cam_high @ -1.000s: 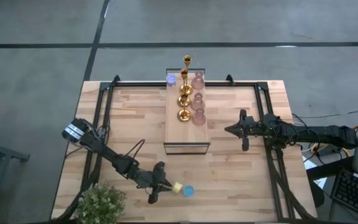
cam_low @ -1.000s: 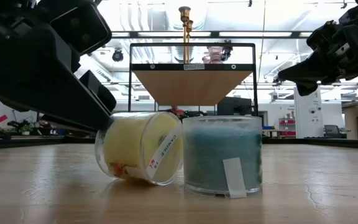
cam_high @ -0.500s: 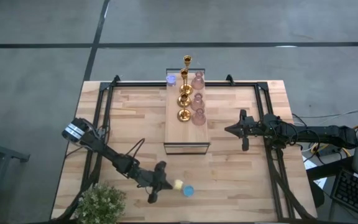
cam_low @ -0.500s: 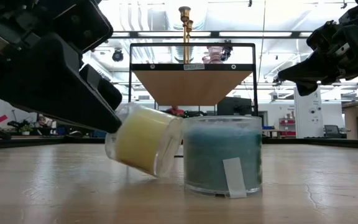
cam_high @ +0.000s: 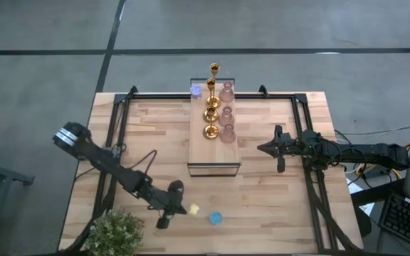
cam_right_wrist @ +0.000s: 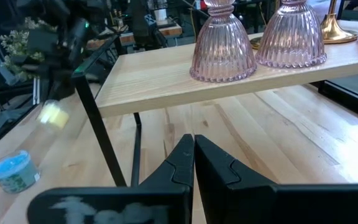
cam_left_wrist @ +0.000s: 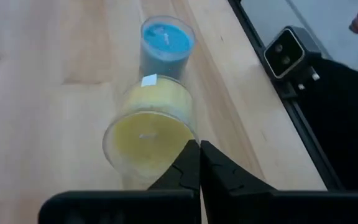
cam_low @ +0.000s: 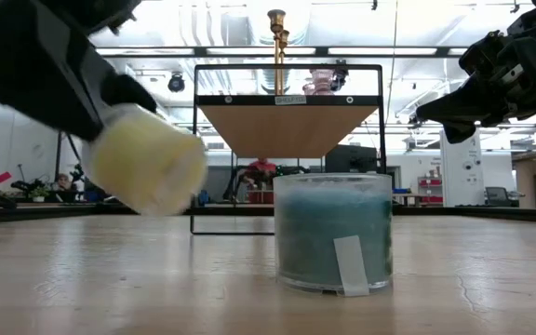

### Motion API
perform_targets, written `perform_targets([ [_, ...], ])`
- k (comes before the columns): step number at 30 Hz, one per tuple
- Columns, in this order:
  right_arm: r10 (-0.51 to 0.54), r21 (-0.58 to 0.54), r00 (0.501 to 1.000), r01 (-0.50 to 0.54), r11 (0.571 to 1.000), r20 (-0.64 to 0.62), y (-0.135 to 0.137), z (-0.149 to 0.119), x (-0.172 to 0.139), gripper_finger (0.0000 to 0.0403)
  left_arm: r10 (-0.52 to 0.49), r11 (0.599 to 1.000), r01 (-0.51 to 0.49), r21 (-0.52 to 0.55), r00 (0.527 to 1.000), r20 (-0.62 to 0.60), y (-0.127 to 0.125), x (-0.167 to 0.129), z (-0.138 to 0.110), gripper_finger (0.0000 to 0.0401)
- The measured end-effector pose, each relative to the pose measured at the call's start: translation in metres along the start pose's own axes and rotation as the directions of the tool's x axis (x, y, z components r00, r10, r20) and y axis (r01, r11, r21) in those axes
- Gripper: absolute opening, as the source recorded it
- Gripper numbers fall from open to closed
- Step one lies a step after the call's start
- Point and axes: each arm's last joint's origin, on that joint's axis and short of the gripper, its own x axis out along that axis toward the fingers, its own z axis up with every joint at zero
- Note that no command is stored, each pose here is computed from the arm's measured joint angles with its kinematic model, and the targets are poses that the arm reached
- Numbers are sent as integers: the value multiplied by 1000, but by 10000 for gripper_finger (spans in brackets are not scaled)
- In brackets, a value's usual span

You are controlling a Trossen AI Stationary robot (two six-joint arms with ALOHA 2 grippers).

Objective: Pick & Place candle stick holders
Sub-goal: Put the yellow scented candle on the shelf

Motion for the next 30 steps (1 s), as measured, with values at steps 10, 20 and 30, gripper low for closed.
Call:
perform_targets([
  [10,1,0,1000,-1,1000,0,0,0,0,8,89,994,-79,74,985,-150,-6,-74,36,1],
  [20,1,0,1000,-1,1000,-1,0,0,0,8,427,899,-376,224,866,-260,13,-129,85,0],
  [30,1,0,1000,-1,1000,0,0,0,0,8,571,818,-487,306,750,-332,79,-169,136,0],
])
